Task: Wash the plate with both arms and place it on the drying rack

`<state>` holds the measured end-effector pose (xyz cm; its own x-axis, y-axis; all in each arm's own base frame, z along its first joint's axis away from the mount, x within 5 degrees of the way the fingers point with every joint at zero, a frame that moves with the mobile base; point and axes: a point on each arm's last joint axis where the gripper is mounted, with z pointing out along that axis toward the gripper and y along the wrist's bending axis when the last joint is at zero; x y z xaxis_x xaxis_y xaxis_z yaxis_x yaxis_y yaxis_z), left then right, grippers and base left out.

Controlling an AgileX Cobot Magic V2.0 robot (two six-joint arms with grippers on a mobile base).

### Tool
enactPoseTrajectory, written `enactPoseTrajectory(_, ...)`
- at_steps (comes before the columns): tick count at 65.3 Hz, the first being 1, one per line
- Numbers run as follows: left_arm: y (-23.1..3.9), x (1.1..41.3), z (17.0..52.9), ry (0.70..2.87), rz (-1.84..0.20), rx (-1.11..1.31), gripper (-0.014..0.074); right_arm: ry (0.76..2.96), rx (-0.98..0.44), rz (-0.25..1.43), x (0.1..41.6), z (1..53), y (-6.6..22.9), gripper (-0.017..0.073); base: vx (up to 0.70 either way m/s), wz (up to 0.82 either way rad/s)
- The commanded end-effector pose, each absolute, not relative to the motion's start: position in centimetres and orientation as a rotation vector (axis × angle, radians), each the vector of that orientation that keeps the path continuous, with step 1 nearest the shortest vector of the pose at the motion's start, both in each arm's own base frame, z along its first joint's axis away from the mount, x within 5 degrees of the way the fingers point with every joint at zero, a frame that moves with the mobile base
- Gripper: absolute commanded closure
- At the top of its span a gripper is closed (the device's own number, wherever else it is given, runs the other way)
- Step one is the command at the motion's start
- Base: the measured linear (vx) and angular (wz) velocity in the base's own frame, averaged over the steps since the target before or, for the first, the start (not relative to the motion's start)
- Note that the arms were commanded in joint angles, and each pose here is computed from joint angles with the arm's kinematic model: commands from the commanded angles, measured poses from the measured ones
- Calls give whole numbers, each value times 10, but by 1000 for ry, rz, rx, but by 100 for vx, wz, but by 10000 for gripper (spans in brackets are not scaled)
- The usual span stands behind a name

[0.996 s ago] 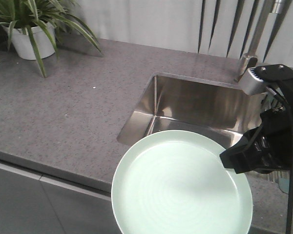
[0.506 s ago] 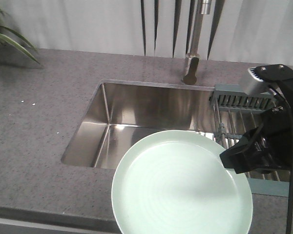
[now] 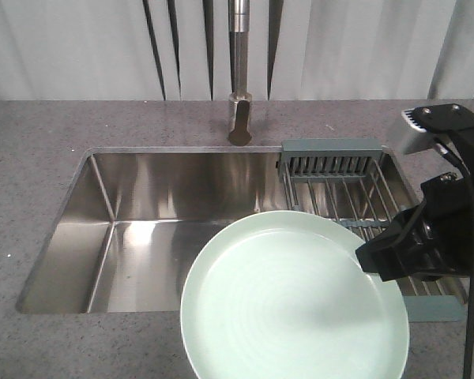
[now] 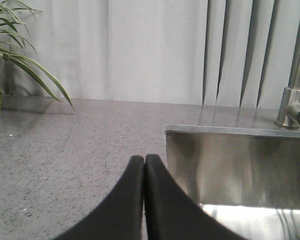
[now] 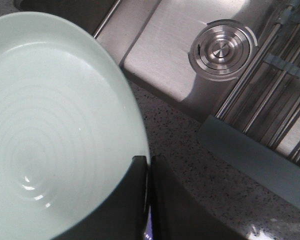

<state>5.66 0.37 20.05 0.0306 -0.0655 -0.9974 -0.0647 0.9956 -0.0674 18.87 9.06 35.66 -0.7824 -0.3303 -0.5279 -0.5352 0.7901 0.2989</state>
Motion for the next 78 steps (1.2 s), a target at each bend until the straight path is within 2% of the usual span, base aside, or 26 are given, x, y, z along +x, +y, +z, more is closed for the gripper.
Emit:
enactPoseTrajectory(1, 4, 53, 217, 1425, -10, -101, 600, 2438, -631, 641, 187, 370, 92, 568, 8, -21)
enactPoseTrajectory(78, 4, 53, 217, 1425, -10, -101, 600, 2438, -631, 641, 187, 370, 92, 568, 7, -2)
